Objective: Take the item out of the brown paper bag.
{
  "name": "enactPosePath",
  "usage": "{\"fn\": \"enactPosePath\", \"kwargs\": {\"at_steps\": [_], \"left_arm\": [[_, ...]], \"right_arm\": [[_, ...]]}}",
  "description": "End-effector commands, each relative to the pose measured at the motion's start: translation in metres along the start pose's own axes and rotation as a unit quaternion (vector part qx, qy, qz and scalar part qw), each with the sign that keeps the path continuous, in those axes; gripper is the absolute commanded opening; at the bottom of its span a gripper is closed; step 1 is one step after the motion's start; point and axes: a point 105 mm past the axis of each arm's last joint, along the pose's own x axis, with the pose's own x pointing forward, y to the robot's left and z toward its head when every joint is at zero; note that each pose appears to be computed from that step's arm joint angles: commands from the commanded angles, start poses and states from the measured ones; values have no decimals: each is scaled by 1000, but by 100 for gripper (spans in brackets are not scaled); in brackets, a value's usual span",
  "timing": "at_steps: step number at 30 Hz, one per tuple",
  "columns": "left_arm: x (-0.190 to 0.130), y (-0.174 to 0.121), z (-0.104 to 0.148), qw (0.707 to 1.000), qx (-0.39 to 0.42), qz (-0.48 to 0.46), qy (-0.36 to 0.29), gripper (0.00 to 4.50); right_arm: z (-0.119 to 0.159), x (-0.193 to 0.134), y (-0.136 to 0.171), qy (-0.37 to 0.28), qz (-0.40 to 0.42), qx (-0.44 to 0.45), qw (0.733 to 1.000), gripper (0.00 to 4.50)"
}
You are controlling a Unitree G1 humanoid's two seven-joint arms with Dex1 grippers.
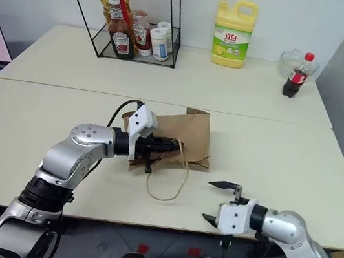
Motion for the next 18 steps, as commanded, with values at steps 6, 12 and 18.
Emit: {"fn": "enactPosePath", "kwargs": {"at_steps": [6,12,18], "left_arm": [[-2,-5,17,1000,18,0,-22,4],[-5,-6,18,1000,21,3,-19,0],[-8,-5,21,999,22,13,-20,0]], "right_arm": [[5,41,-11,-90,-51,-99,990,450],[17,65,-12,-135,-52,-102,984,395],[18,71,-8,-144,-49,-87,984,178]]}}
